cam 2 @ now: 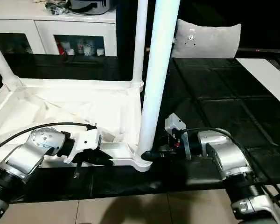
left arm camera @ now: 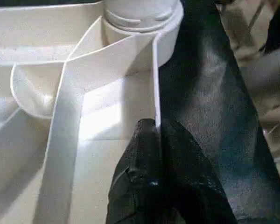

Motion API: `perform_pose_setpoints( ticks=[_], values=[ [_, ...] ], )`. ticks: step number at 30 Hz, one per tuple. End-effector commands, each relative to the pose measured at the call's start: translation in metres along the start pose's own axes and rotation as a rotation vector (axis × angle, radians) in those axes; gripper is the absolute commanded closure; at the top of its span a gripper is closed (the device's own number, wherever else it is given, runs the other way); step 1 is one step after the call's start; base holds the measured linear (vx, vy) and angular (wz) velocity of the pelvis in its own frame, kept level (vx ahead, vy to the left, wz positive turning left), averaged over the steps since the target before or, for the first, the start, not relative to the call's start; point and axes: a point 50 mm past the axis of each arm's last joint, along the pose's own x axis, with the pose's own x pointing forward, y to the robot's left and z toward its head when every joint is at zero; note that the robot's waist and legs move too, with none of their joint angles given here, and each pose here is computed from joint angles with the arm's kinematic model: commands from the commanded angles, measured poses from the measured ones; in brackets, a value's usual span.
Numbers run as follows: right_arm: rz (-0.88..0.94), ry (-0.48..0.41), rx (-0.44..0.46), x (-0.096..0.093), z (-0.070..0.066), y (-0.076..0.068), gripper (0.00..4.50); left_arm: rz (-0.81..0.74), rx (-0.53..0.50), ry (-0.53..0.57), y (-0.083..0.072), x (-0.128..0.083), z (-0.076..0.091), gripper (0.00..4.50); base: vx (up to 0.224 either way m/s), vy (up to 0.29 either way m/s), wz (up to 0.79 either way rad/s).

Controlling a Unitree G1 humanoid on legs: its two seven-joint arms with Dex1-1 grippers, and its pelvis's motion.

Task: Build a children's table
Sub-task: Rotate leg to tighten

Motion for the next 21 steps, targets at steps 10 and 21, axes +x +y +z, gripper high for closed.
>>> perform_pose_setpoints(
  ticks=[10, 21],
  values=[
    [-0.607, -0.123, 0.122, 0.041, 0.011, -0.034, 2.59, 0.302, -0.259, -0.174, 0.012, 0.041, 0.030, 4.50, 0.000, 0.000, 0.00],
    [-0.804, -0.201, 0.154, 0.054, 0.019, -0.043, 1.63, 0.485, -0.309, -0.217, 0.024, 0.057, 0.053, 4.50, 0.000, 0.000, 0.00]
  ],
)
